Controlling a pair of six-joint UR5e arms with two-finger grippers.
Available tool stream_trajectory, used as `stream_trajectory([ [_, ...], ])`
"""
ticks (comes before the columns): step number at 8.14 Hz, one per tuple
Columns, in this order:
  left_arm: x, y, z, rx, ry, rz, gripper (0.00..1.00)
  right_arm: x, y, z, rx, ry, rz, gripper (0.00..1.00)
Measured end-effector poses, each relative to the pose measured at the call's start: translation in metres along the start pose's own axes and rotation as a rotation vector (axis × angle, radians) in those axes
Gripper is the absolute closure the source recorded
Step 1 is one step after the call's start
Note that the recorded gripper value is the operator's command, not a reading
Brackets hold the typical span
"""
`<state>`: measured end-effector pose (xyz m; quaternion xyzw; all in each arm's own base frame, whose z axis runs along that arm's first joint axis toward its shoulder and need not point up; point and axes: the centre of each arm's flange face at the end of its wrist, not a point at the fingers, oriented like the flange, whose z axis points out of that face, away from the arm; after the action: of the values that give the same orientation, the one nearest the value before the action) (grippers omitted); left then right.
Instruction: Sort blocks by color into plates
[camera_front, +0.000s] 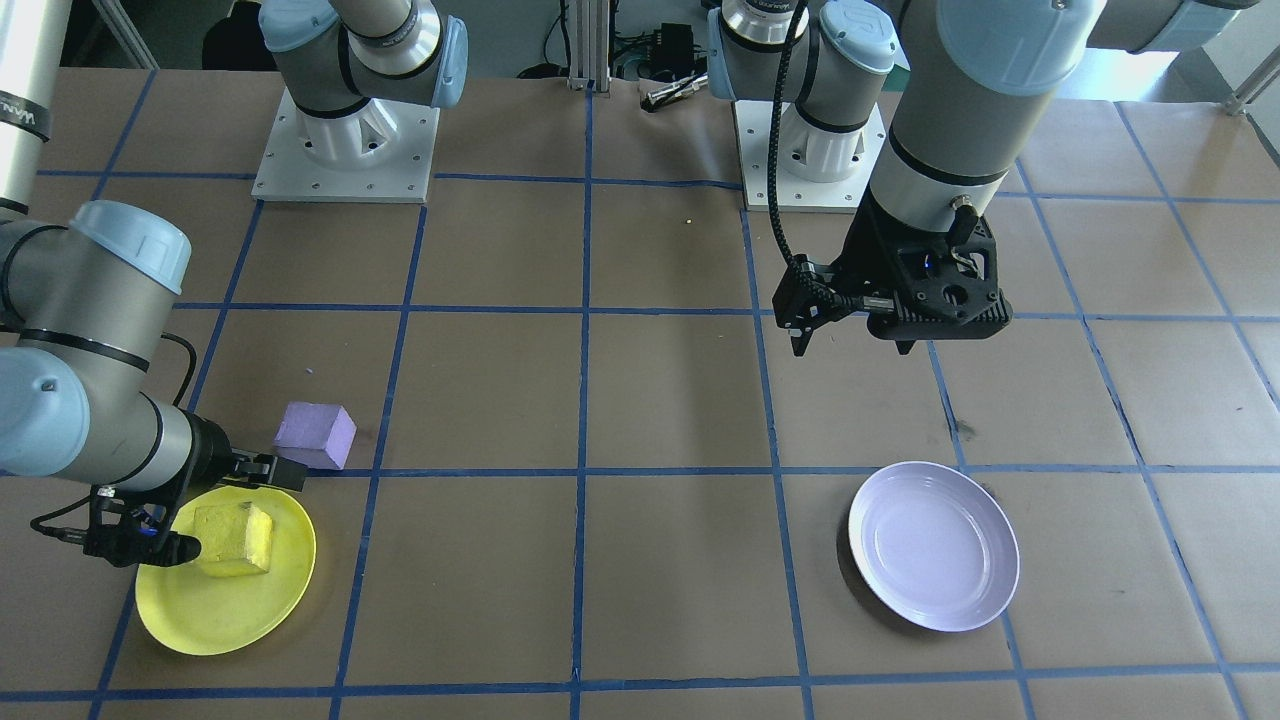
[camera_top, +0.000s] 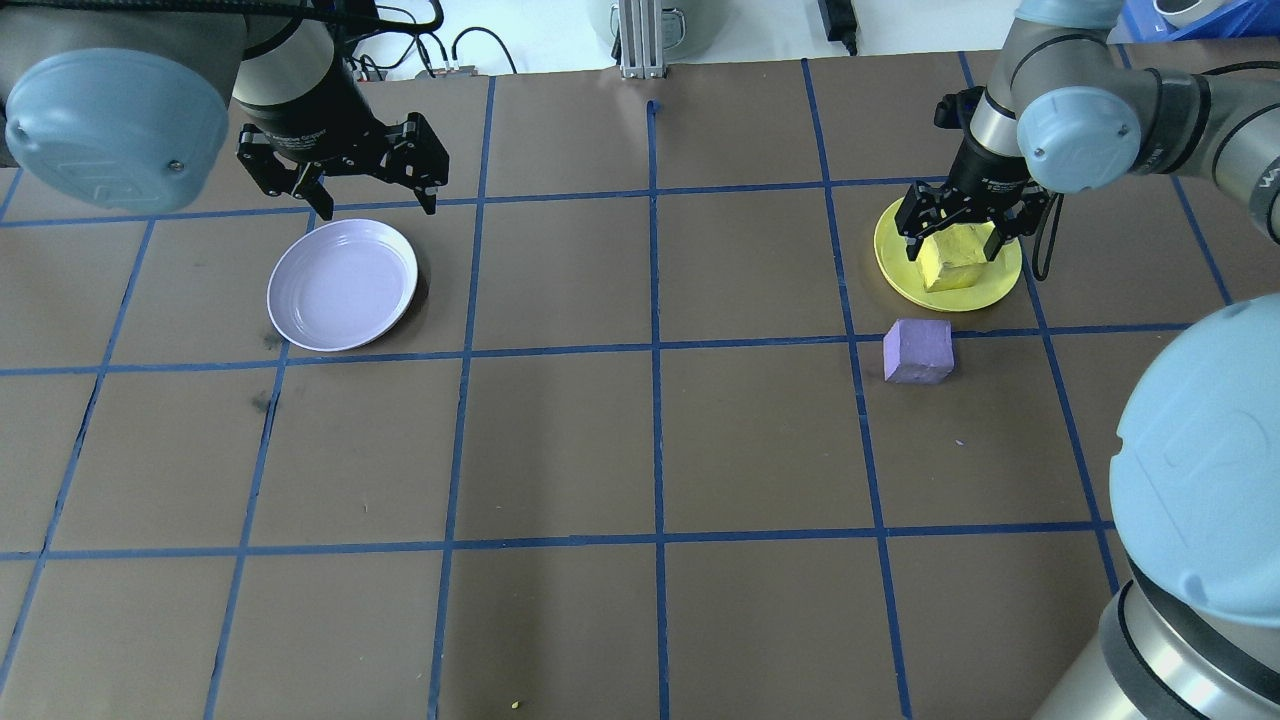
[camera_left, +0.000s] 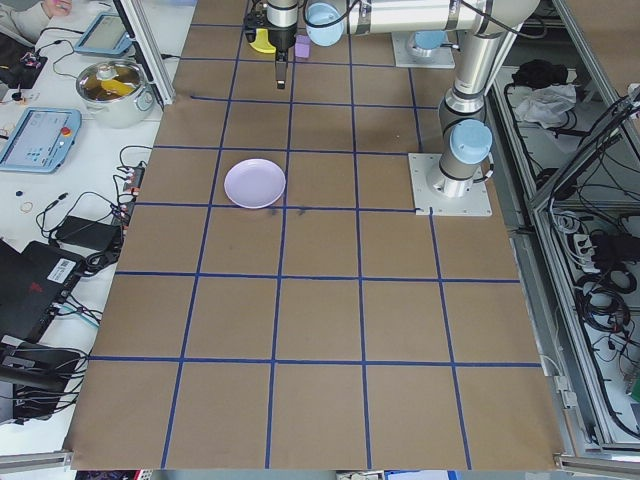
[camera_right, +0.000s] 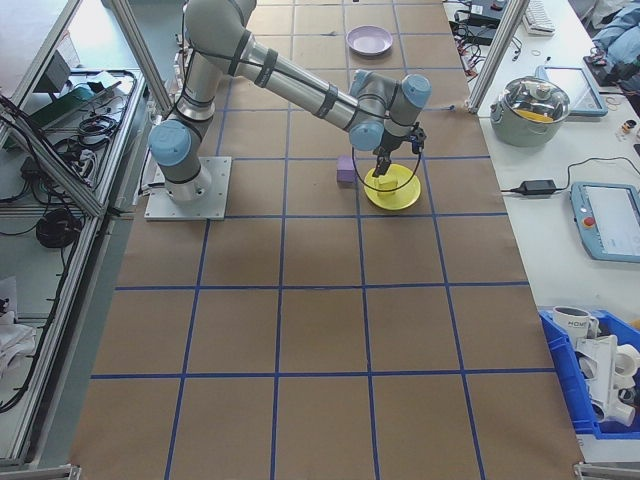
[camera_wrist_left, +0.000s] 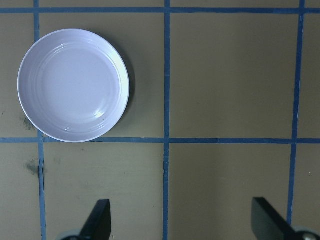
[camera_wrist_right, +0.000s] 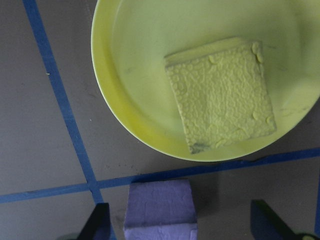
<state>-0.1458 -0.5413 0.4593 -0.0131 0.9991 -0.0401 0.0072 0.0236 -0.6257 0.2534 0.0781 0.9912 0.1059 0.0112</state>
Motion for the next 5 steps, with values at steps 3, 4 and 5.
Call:
stream_trajectory([
  [3,0.0,0.0,0.0,0.0,0.0,0.001,0.0,-0.015,0.043,0.034,-0.073,-0.016,0.087,0.0],
  [4,0.0,0.0,0.0,0.0,0.0,0.001,0.0,-0.016,0.049,0.046,-0.076,-0.013,0.088,0.0],
  [5,0.0,0.0,0.0,-0.001,0.0,0.001,0.0,-0.015,0.054,0.057,-0.076,-0.002,0.085,0.24],
])
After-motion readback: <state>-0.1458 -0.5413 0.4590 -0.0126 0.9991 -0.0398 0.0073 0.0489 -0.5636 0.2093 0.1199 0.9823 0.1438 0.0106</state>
